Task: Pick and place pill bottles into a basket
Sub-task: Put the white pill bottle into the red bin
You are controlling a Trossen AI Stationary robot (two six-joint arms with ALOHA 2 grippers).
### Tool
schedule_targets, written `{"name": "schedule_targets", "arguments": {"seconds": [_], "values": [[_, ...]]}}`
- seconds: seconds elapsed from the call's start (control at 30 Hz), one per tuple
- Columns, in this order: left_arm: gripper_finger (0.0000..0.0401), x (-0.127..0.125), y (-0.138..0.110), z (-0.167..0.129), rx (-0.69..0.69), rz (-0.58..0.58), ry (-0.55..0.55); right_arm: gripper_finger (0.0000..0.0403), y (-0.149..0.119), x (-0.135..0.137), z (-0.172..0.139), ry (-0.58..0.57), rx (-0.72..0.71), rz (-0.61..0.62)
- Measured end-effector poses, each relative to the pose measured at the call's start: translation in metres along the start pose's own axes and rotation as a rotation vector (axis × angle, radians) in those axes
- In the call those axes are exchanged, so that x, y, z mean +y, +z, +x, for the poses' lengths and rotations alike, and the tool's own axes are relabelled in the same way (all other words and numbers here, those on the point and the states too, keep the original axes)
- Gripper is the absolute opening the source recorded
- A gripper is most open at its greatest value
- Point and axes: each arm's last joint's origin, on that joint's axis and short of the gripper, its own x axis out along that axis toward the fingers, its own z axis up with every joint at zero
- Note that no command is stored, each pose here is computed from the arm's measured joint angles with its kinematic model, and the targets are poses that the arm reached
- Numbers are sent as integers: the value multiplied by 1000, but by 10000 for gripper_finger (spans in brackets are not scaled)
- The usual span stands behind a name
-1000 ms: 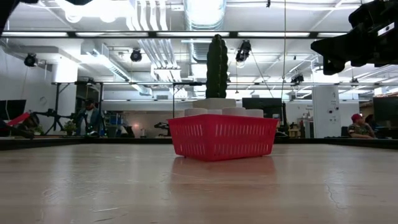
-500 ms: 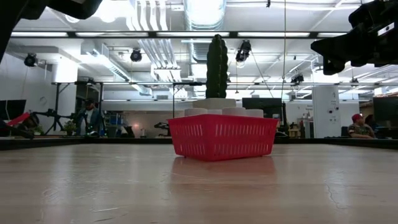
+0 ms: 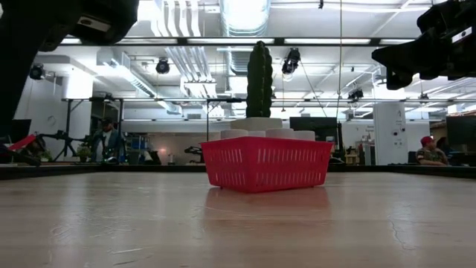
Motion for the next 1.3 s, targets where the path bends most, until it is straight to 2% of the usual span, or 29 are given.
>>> {"name": "schedule_targets", "arguments": {"seconds": [0.53,0.77,0.93,1.1,1.3], "values": [[212,1,0,8,21,-3,3,13,0,0,0,-2,0,1],[159,1,0,8,20,-2,4,13,0,0,0,-2,0,1],[159,3,0,8,20,2,4,13,0,0,0,-2,0,1],[159,13,3,7,17,-20,7,13,0,0,0,-2,0,1],[167,29,12,-10,-47,35,14,13,0,0,0,-2,0,0]]}}
